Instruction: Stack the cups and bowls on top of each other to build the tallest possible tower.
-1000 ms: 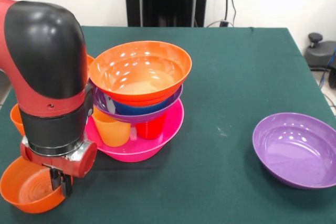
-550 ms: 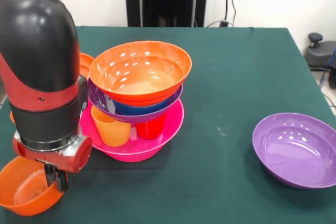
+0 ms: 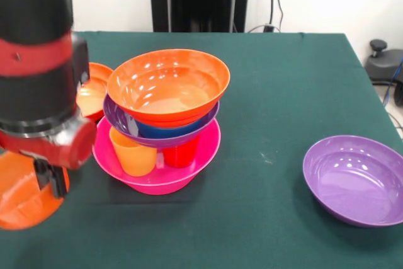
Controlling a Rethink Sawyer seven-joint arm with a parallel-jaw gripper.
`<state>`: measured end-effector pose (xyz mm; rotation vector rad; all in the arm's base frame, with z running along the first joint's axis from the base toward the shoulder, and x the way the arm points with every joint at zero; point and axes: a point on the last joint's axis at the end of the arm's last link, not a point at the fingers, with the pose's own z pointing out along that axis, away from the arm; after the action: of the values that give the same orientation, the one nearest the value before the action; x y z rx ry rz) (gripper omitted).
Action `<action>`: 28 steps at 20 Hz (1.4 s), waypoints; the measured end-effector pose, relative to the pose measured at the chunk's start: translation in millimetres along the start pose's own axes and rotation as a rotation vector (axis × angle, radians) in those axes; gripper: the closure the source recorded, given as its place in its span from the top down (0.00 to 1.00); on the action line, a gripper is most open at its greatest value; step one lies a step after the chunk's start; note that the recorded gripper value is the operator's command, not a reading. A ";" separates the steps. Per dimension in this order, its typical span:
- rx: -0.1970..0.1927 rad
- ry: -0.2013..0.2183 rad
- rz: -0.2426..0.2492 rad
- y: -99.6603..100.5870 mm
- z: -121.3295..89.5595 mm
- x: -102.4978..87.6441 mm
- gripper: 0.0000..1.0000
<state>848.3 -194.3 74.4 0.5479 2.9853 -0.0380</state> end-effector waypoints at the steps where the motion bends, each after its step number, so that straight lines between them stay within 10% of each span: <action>1: -0.001 -0.001 0.000 0.0 -11.8 -3.0 0.00; 11: 0.001 -0.055 0.003 -0.4 -113.7 -20.2 0.00; 28: -0.026 -0.069 -0.016 40.9 -268.2 31.1 0.00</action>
<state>807.2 -133.3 337.5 0.5091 2.9190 -0.0196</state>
